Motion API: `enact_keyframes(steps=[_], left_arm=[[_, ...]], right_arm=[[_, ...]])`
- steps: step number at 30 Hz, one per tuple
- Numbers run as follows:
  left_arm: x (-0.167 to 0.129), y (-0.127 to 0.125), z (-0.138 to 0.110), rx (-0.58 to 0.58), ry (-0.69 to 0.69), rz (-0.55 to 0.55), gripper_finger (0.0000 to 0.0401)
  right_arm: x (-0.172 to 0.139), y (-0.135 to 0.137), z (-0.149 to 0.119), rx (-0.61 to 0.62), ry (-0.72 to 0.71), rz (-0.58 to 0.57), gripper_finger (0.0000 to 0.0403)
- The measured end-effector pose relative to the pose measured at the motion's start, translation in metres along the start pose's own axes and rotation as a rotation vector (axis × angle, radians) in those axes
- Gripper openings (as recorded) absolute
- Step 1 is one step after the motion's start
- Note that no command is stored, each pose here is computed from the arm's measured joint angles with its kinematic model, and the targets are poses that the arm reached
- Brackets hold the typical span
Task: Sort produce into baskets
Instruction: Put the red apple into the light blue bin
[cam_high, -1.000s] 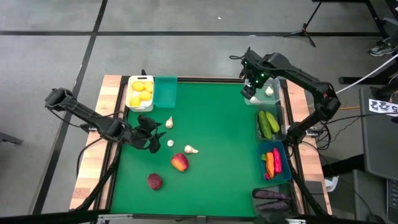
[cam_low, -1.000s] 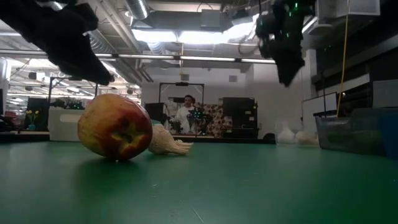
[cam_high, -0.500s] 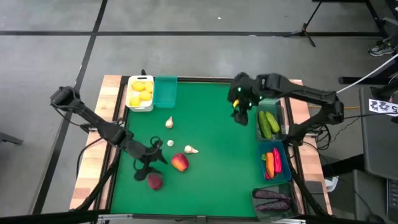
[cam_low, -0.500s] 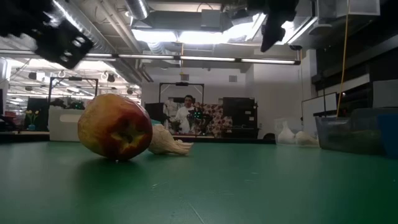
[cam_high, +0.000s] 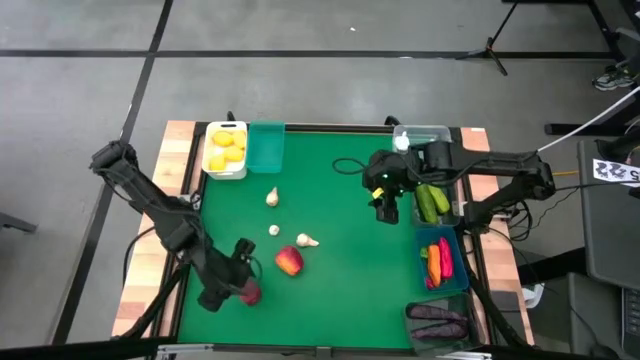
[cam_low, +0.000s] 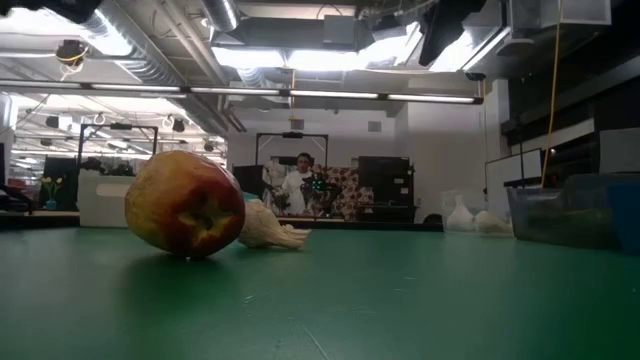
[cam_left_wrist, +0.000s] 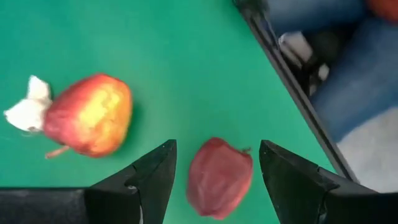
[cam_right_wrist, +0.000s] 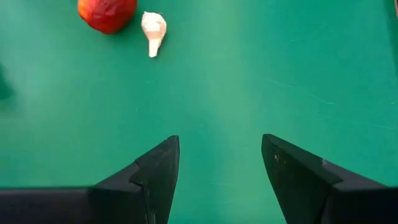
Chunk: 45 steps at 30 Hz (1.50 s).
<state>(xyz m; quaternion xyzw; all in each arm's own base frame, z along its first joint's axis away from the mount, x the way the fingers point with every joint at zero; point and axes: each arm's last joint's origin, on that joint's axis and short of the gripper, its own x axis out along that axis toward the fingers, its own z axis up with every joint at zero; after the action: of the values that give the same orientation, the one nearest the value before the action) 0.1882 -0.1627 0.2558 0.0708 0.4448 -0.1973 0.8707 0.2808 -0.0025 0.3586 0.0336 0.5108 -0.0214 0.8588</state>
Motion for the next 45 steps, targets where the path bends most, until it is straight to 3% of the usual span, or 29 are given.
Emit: enact_keyframes(steps=[10, 14, 22, 34, 45], left_arm=[[0.021, -0.008, 0.013, -0.027, 0.054, 0.014, 0.0225], [0.022, 0.000, 0.013, -0.134, 0.071, 0.023, 0.0226], [0.024, 0.021, 0.018, -0.298, 0.151, -0.198, 0.0266], [0.025, 0.030, 0.022, -0.269, 0.069, -0.052, 0.0272], [0.025, 0.038, 0.025, -0.241, 0.071, -0.144, 0.0287]], right_arm=[[0.000, 0.000, 0.000, 0.003, -0.001, -0.030, 0.0227], [0.000, 0.000, 0.000, 0.004, -0.001, -0.035, 0.0227], [0.000, 0.000, 0.000, 0.012, -0.001, -0.035, 0.0227], [0.000, 0.000, 0.000, 0.025, -0.001, -0.035, 0.0227], [0.000, 0.000, 0.000, 0.027, -0.001, -0.035, 0.0227]])
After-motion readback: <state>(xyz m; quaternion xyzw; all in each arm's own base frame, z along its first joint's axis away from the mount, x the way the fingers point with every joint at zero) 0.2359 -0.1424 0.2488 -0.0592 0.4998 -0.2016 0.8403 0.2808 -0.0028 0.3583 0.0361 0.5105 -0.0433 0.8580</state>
